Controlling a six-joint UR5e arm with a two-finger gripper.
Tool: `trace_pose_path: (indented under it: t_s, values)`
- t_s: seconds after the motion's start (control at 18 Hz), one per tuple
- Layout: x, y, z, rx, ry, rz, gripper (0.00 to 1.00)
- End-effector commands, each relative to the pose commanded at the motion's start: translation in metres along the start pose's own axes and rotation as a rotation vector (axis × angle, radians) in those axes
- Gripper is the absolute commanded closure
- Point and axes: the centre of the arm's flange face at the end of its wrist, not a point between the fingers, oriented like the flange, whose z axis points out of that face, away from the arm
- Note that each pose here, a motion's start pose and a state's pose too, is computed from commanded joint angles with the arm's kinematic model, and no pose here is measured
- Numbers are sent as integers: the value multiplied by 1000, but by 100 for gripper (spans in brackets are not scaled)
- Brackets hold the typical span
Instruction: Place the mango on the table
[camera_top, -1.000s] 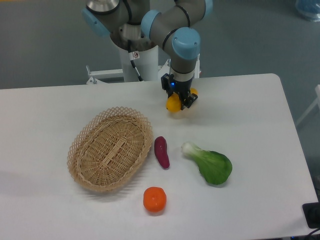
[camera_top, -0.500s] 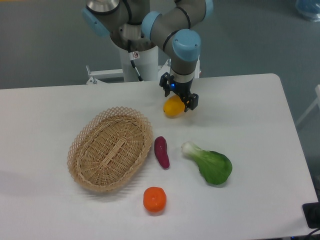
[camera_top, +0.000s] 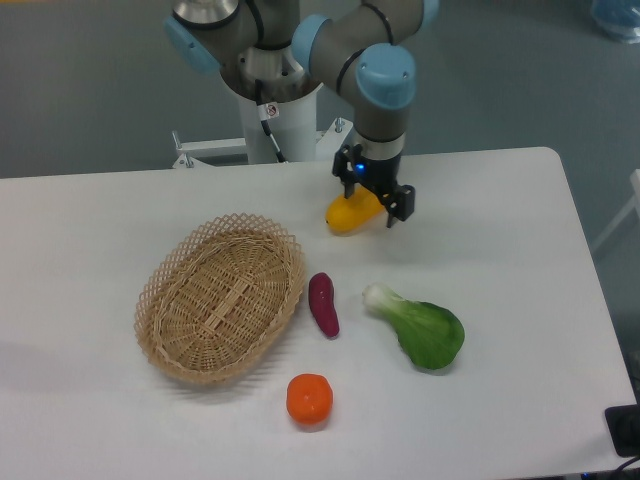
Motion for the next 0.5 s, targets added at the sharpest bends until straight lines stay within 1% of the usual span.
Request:
trace_pose_path:
  t_s: [0.22, 0.5]
  values:
    - [-51, 12, -8, -7, 7, -25, 0]
    - [-102, 15, -13, -7, -28, -35, 0]
